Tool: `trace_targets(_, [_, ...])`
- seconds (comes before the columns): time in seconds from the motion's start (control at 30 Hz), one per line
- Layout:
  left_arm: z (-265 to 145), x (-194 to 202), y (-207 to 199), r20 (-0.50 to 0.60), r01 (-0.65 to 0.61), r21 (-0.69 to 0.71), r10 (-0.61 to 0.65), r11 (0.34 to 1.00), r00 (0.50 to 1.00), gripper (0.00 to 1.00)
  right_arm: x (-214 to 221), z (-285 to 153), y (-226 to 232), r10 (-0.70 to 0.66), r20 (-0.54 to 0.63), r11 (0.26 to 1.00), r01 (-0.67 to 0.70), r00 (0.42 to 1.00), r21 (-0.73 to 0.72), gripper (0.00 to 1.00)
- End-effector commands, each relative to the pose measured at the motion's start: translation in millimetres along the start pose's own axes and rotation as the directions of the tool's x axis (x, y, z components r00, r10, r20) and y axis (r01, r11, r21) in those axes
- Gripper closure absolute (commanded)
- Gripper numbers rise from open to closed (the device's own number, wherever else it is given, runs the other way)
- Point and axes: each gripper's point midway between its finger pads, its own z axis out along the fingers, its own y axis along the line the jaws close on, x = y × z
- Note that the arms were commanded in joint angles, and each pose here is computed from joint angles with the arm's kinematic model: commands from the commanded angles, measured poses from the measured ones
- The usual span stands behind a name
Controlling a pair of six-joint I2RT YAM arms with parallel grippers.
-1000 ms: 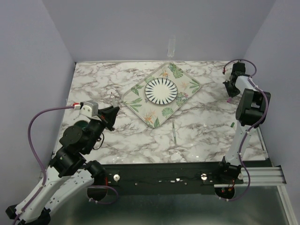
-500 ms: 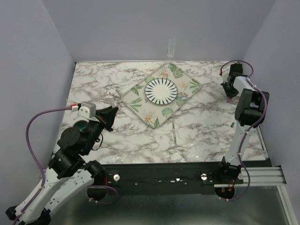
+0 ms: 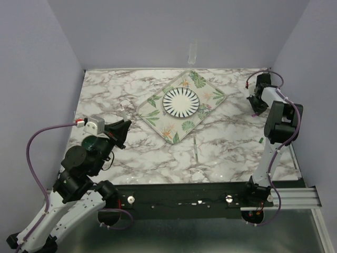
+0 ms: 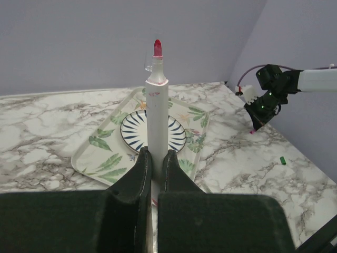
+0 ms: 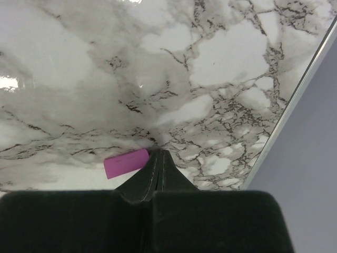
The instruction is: Insert the pens into the pen caps
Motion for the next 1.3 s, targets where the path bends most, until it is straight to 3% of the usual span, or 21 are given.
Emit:
trace_targets(0.0, [-2,-4,-5,0.024,0.021,0.025,-0.022,0.999,0.999,1.00,-2,-17,8,0.005,0.017,1.000,-0.005,1.000,-0.012,0.99])
trace_targets(0.3, [-5,-8,-7,0.037,0.027,0.039,-0.028,0.999,0.999,1.00,-23,-18,18,-0.010,-0.003,1.000,0.010,1.000,0.000,0.99])
trace_targets(0.77, [-6,-8,-11,0.038,0.031,0.060,-0.034,0.998,0.999,1.00,13,-27,48,0.031,-0.118,0.999,-0.035,0.992,-0.029,0.99])
trace_targets(0.97, [-6,-8,-13,0.036,0.038,0.072,-0.040,0.997,0.999,1.00,12,-41,68,0.039,-0.072,0.994,-0.045,0.997,-0.096,0.99])
trace_targets(1.07, [-6,-8,-14,0.033,0.039,0.075,-0.041,0.996,0.999,1.00,-4,-58,71,0.170,0.007,0.979,-0.168,0.985,-0.117,0.99])
trace_targets(1.13, [-6,-7,-14,0.031,0.039,0.077,-0.041,0.996,0.999,1.00,-15,-68,69,0.326,0.043,0.940,-0.319,0.944,-0.117,0.96])
trace_targets(1.17, [-6,-7,-15,0.030,0.040,0.082,-0.043,0.996,0.999,1.00,-20,-73,68,0.392,0.055,0.915,-0.384,0.918,-0.123,0.94])
trace_targets(1.2, [-6,-8,-15,0.033,0.042,0.081,-0.045,0.996,0.998,1.00,-22,-74,73,0.529,0.029,0.842,-0.520,0.848,-0.146,0.92])
trace_targets(1.27, [-7,-9,-16,0.038,0.045,0.086,-0.048,0.995,0.998,1.00,-22,-75,75,0.632,-0.038,0.764,-0.630,0.774,-0.142,0.84])
